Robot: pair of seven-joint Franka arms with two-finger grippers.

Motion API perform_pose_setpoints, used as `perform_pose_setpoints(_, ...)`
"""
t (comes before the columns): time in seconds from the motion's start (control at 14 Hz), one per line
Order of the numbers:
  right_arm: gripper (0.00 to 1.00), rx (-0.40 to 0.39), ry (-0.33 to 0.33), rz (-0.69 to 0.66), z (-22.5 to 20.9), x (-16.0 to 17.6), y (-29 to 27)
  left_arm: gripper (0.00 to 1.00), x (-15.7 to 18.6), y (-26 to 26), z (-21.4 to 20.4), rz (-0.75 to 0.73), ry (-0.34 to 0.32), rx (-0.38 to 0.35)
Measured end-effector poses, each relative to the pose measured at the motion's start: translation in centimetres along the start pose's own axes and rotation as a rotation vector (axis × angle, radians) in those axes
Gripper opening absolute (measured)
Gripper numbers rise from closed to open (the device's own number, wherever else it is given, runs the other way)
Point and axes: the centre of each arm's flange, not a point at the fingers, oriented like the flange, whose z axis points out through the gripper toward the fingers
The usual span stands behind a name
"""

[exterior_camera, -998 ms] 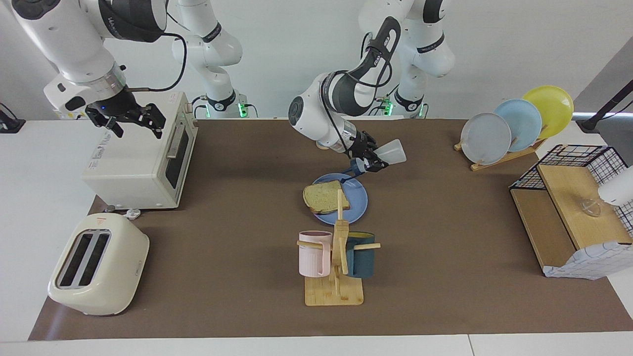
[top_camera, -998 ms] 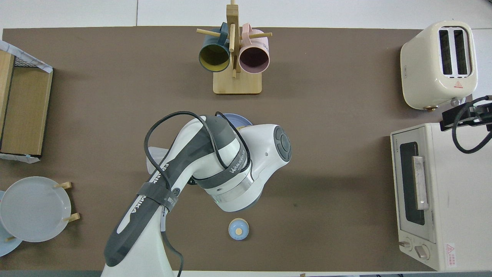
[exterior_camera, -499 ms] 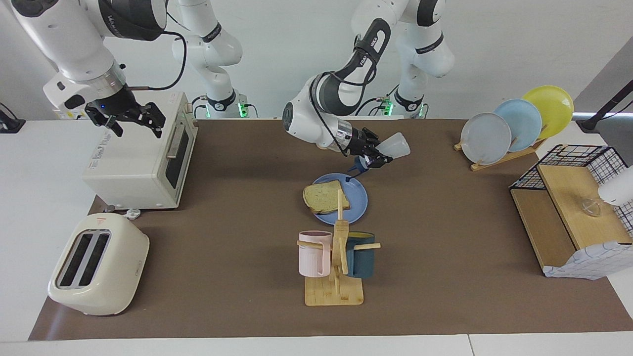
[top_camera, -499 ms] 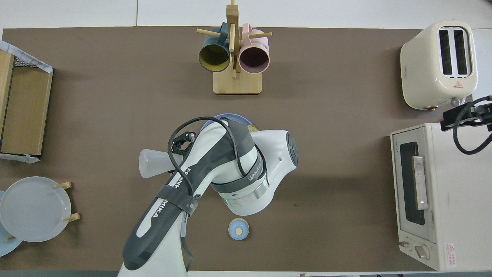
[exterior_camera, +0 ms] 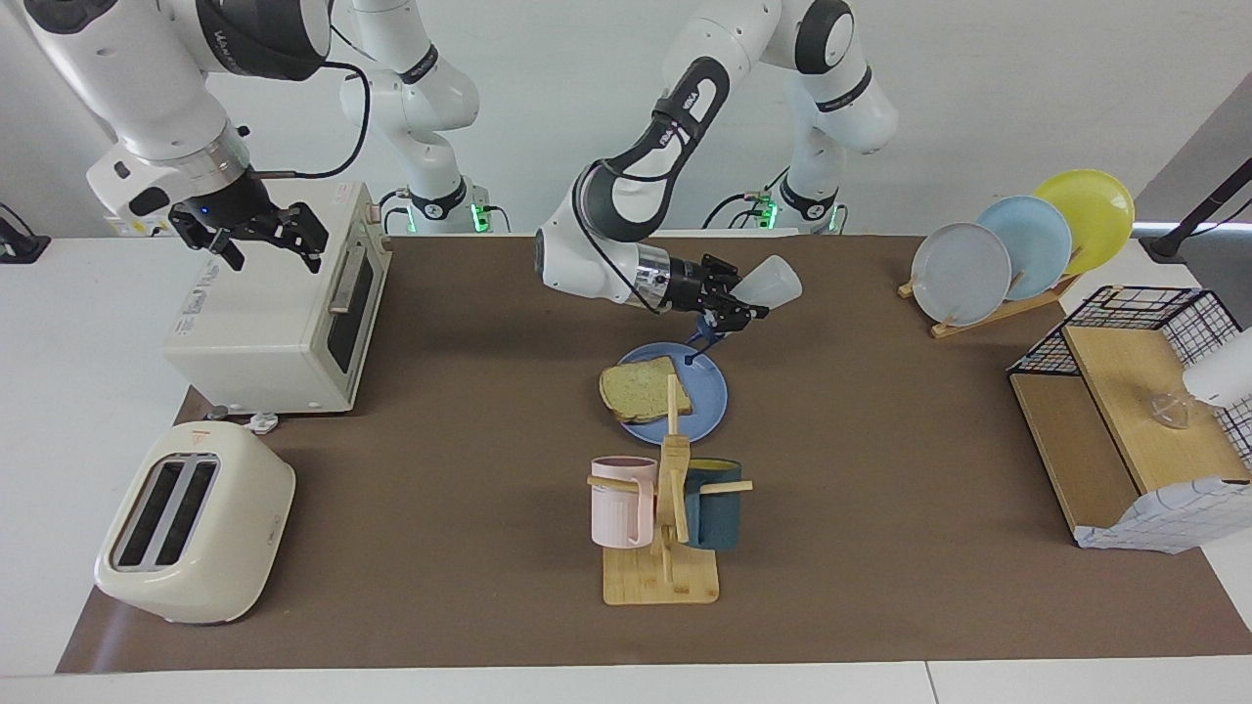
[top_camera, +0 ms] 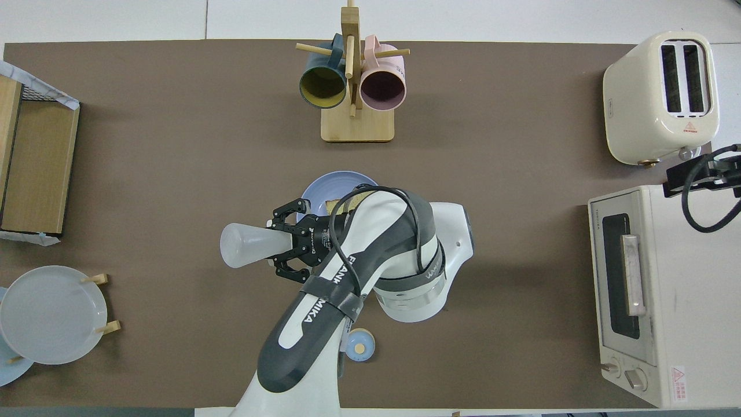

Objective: Put bread on plate and add seasoning

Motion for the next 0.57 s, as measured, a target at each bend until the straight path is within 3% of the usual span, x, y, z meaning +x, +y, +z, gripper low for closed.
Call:
perform_pose_setpoints(0.29, 1.00, 0.000, 0.000, 0.000, 0.0, 0.0, 0.0, 0.41, 0.5, 0.9, -2.2, -0.027, -0.059, 0.082)
perform_pose_setpoints(0.57, 1.00, 0.000, 0.000, 0.000, 0.0, 0.0, 0.0, 0.41, 0.8, 5.8, -6.1, -0.009, -0.093, 0.139)
